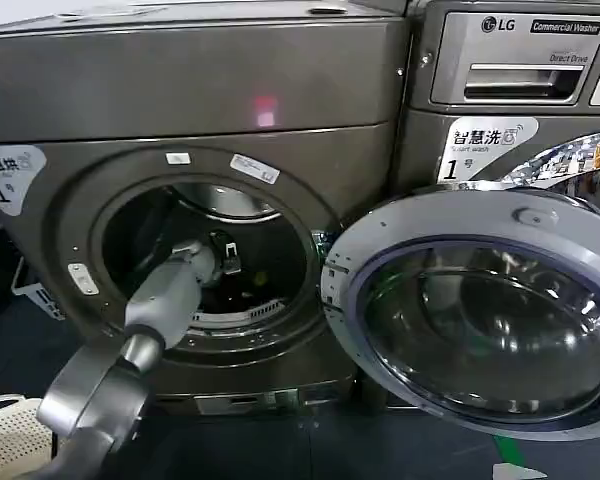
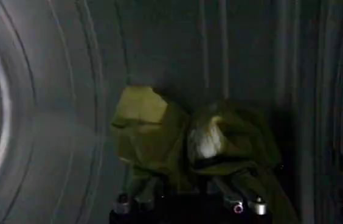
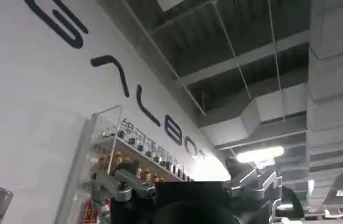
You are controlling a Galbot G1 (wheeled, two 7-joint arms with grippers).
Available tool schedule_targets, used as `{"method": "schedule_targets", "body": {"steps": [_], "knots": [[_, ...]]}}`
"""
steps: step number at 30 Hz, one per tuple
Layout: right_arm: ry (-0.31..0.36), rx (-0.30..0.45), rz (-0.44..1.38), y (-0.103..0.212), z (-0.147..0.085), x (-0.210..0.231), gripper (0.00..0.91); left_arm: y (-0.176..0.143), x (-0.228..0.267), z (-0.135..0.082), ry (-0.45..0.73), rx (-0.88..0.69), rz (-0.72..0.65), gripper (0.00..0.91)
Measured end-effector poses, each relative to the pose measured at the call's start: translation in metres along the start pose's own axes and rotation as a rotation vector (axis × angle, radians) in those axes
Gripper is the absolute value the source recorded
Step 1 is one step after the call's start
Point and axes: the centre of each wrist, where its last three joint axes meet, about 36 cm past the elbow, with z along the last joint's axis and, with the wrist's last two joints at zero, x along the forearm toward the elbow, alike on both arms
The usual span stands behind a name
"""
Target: Grasp the clothes from the dryer.
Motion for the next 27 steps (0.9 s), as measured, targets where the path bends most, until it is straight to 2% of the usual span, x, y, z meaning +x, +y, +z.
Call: {"method": "schedule_targets", "body": {"steps": [10, 15, 20, 27], "knots": [[-0.003, 0.002, 0.006, -0.002, -0.001, 0.000, 0.907, -0.002, 0.000, 0.006, -0.022, 0.013, -0.007, 0.000], [0.002, -0.003, 0.017, -0.002, 0.001, 0.002, 0.907, -0.006, 0.000, 0.010, -0.089, 0.100, -0.075, 0.000], [0.019, 0.016, 0.045, -0.004, 0.001, 0.003, 0.907, -0.018, 0.000, 0.018, -0.204, 0.244, -0.212, 0.000], [0.050, 0.091, 0.104, -0.007, -0.006, 0.002, 0.907, -0.051, 0.005, 0.020, -0.432, 0.434, -0.461, 0.000]]}}
